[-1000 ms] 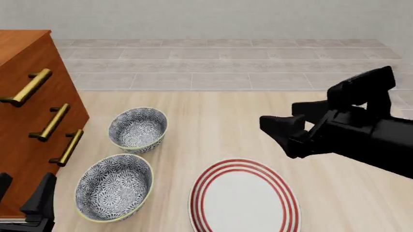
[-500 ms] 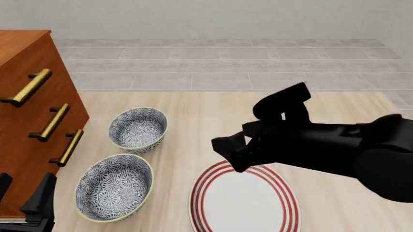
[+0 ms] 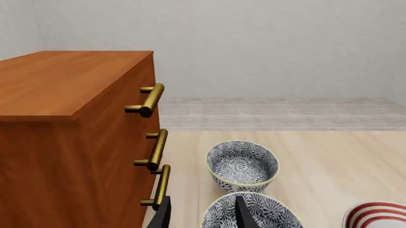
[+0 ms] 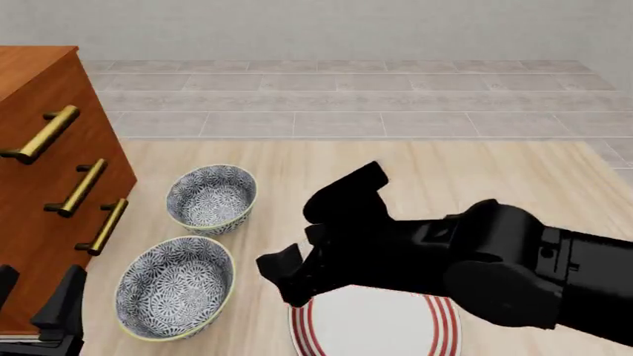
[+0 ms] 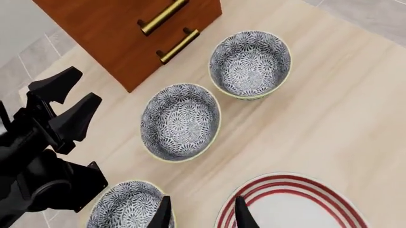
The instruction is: Put the bowl at the front on the plate.
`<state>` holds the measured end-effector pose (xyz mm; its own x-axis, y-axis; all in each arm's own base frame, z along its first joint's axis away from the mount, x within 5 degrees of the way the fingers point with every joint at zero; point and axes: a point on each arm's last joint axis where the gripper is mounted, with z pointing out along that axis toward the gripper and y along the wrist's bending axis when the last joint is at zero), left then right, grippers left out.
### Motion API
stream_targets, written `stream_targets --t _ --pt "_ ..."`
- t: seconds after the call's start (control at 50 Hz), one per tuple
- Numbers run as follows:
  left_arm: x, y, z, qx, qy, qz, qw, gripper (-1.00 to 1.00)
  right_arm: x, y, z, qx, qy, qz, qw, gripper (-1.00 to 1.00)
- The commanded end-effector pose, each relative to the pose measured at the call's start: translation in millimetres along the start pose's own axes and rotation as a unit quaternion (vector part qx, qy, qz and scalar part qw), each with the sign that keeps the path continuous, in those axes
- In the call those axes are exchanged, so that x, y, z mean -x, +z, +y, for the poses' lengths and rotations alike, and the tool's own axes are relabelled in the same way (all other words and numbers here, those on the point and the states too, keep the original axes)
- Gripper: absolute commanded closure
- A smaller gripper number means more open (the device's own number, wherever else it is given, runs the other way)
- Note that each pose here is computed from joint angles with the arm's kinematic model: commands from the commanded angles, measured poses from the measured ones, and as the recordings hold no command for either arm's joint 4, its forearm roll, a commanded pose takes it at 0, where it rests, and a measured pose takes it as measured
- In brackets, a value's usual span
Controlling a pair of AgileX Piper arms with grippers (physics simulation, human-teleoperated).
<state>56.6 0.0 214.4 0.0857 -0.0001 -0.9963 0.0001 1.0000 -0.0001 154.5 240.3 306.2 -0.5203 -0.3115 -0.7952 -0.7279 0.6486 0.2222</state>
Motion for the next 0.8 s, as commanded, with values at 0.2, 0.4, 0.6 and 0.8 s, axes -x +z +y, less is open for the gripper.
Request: stream_targets --t 0.2,0.4,0.6,0.8 --pt "0.0 0.0 0.0 0.000 0.000 0.000 1.0000 -1.00 -17.2 23.1 33.4 0.043 -0.006 0.029 0.9986 -1.00" --pt "0.0 0.0 0.0 0.000 0.000 0.000 1.0000 -1.00 -29.4 30.9 37.1 0.049 0.005 0.039 0.9980 -1.00" --pt "0.0 0.0 0.0 0.000 0.000 0.000 1.0000 -1.00 -43.0 36.7 33.7 0.047 0.025 0.046 0.9975 -1.00" --pt "0.0 0.0 0.0 0.000 0.000 0.000 1.0000 -1.00 -52.0 40.9 31.3 0.044 0.037 0.052 0.9970 -1.00"
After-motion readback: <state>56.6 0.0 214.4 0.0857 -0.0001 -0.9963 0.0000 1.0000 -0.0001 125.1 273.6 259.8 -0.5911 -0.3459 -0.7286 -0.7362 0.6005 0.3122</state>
